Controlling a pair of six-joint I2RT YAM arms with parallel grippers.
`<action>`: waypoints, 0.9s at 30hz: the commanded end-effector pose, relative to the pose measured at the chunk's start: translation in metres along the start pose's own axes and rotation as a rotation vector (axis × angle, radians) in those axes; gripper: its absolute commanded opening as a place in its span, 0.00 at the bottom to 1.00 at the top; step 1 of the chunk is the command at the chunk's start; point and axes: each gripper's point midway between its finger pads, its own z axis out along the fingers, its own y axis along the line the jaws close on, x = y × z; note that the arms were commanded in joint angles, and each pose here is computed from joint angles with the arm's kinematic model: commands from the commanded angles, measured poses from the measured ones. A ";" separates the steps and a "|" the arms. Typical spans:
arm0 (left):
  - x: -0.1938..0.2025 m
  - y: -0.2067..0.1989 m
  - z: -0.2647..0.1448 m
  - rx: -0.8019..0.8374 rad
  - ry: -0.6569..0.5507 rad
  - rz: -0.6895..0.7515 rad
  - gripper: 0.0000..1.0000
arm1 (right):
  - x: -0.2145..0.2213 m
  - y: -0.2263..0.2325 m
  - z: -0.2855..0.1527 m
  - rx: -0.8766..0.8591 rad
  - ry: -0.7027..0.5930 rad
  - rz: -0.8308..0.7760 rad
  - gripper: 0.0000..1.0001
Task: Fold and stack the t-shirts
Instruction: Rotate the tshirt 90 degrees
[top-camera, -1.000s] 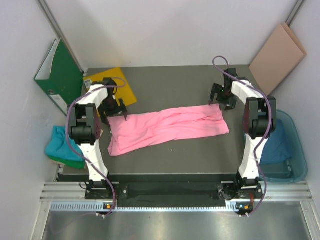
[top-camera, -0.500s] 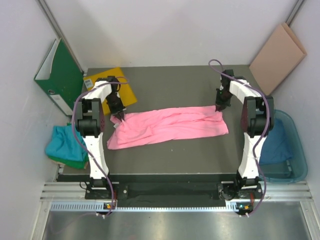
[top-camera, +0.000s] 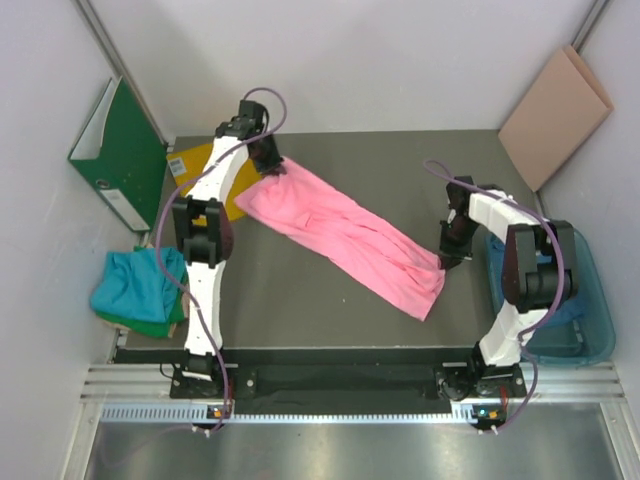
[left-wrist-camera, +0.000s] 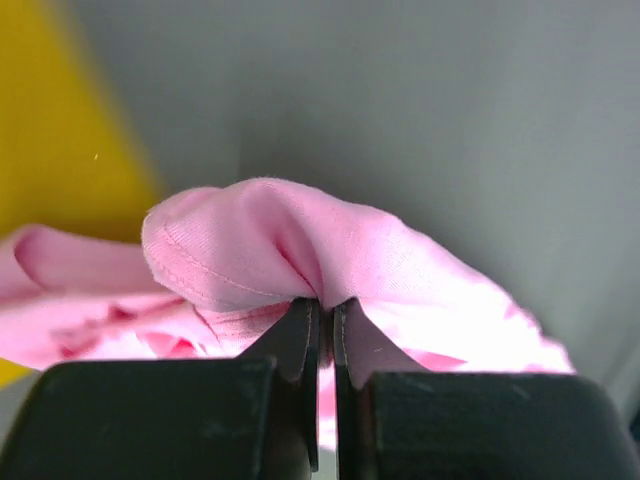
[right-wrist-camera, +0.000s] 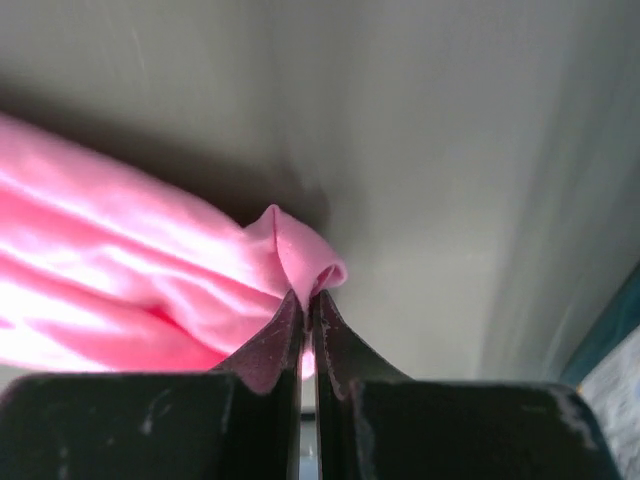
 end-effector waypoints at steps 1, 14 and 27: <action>-0.005 -0.065 0.028 0.193 -0.014 -0.006 0.00 | 0.034 0.008 -0.021 -0.026 0.000 0.009 0.00; -0.004 -0.105 0.013 0.365 -0.047 -0.011 0.99 | 0.044 0.044 -0.055 -0.057 -0.094 -0.110 0.93; 0.037 -0.041 -0.078 0.119 -0.145 0.024 0.99 | -0.031 0.070 -0.070 -0.040 -0.234 -0.195 1.00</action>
